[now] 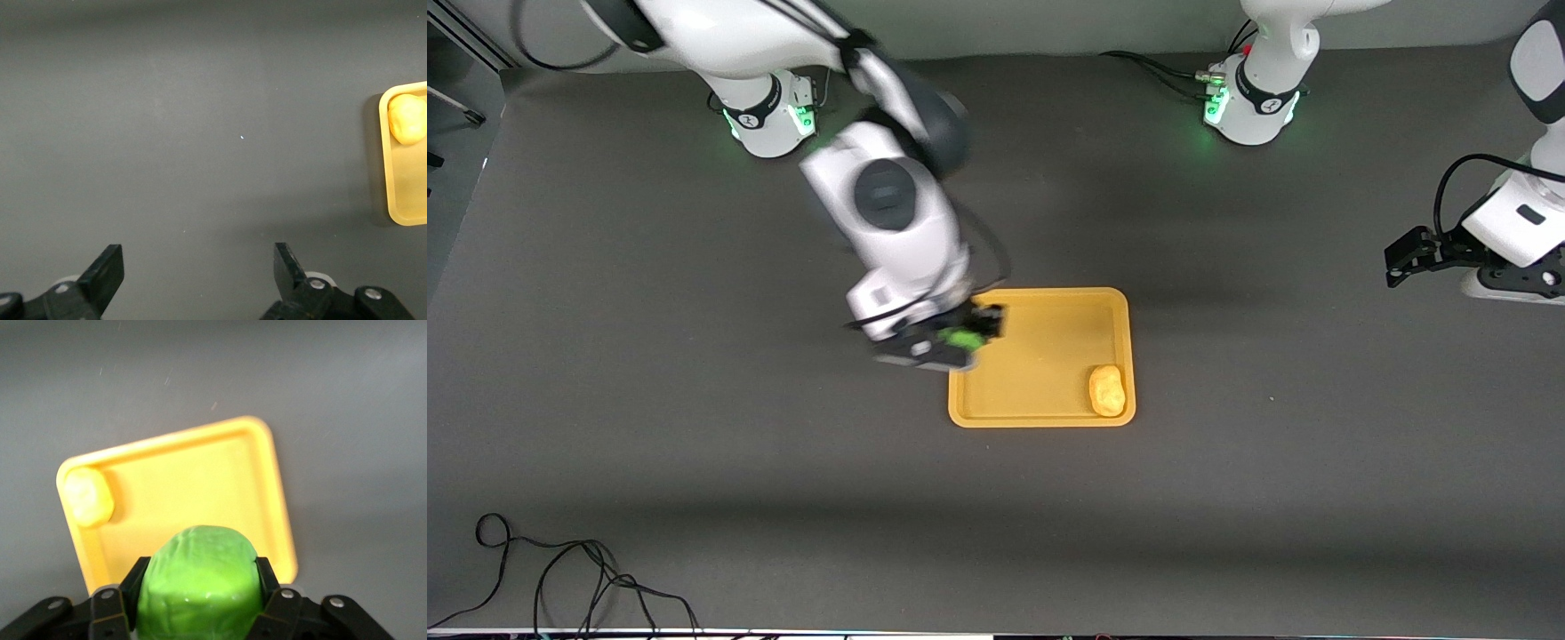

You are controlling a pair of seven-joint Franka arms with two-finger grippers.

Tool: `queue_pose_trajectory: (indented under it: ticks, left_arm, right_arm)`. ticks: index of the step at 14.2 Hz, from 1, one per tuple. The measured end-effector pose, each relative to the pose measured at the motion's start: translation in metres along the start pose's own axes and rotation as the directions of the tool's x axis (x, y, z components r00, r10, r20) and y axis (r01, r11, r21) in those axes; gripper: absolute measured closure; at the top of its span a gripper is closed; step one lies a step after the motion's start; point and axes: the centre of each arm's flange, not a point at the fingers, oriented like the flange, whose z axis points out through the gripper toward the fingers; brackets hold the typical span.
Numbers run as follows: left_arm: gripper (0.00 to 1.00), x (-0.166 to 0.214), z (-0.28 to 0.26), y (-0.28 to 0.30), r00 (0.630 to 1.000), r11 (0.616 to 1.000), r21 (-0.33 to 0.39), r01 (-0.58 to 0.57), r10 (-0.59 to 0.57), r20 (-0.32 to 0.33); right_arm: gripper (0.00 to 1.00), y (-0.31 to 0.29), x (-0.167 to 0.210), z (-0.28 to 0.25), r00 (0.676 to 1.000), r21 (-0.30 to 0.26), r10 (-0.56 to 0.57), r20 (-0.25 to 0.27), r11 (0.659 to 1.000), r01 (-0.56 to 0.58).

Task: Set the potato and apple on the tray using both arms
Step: 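Carry the green apple over the tray with the right gripper, then lower the apple onto the tray and open the right gripper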

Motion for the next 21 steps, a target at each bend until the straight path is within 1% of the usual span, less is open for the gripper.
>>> queue_pose_trajectory:
  ticks: [2, 3, 4, 6, 9, 12, 17, 20, 21]
  left_arm:
    - [0.0, 0.004, -0.02, 0.0, 0.999, 1.0, -0.007, -0.001, 0.002, 0.034]
    - [0.0, 0.006, -0.029, 0.001, 0.999, 1.0, -0.009, -0.004, 0.004, 0.042]
    - [0.0, 0.007, -0.036, 0.003, 0.999, 1.0, -0.009, -0.007, 0.007, 0.043]
    - [0.0, 0.009, -0.041, 0.006, 0.999, 1.0, -0.009, -0.011, 0.012, 0.039]
    - [0.0, 0.01, -0.039, 0.006, 0.999, 1.0, -0.011, -0.012, 0.013, 0.044]
    - [0.0, 0.011, -0.037, 0.008, 0.999, 1.0, -0.027, -0.009, 0.01, 0.044]
    - [0.0, 0.01, -0.036, 0.008, 0.999, 0.999, -0.036, 0.005, -0.003, 0.054]
    - [0.0, 0.01, -0.035, 0.009, 0.997, 0.998, -0.034, 0.051, -0.049, 0.064]
    - [0.0, 0.01, -0.034, 0.01, 0.996, 0.998, -0.034, 0.056, -0.054, 0.071]
  right_arm:
    - [0.32, -0.035, -0.042, 0.03, 1.0, -0.025, -0.002, -0.005, 1.0, 0.002]
    - [0.32, -0.045, -0.055, 0.045, 1.0, -0.035, -0.01, -0.01, 0.999, 0.01]
    - [0.32, -0.05, -0.06, 0.061, 1.0, -0.043, -0.017, -0.019, 0.999, 0.016]
    - [0.32, -0.051, -0.053, 0.098, 0.999, -0.045, -0.02, -0.034, 0.999, 0.019]
    - [0.32, -0.047, -0.038, 0.151, 0.999, -0.026, -0.008, -0.048, 1.0, 0.007]
    - [0.32, -0.039, -0.023, 0.188, 0.997, -0.019, 0.006, -0.075, 1.0, -0.007]
    - [0.32, -0.036, -0.016, 0.216, 0.995, 0.009, 0.008, -0.098, 1.0, -0.008]
    - [0.32, -0.036, -0.017, 0.222, 0.995, 0.017, 0.008, -0.1, 1.0, -0.007]
    - [0.26, -0.036, -0.017, 0.221, 0.995, 0.02, 0.01, -0.102, 1.0, -0.008]
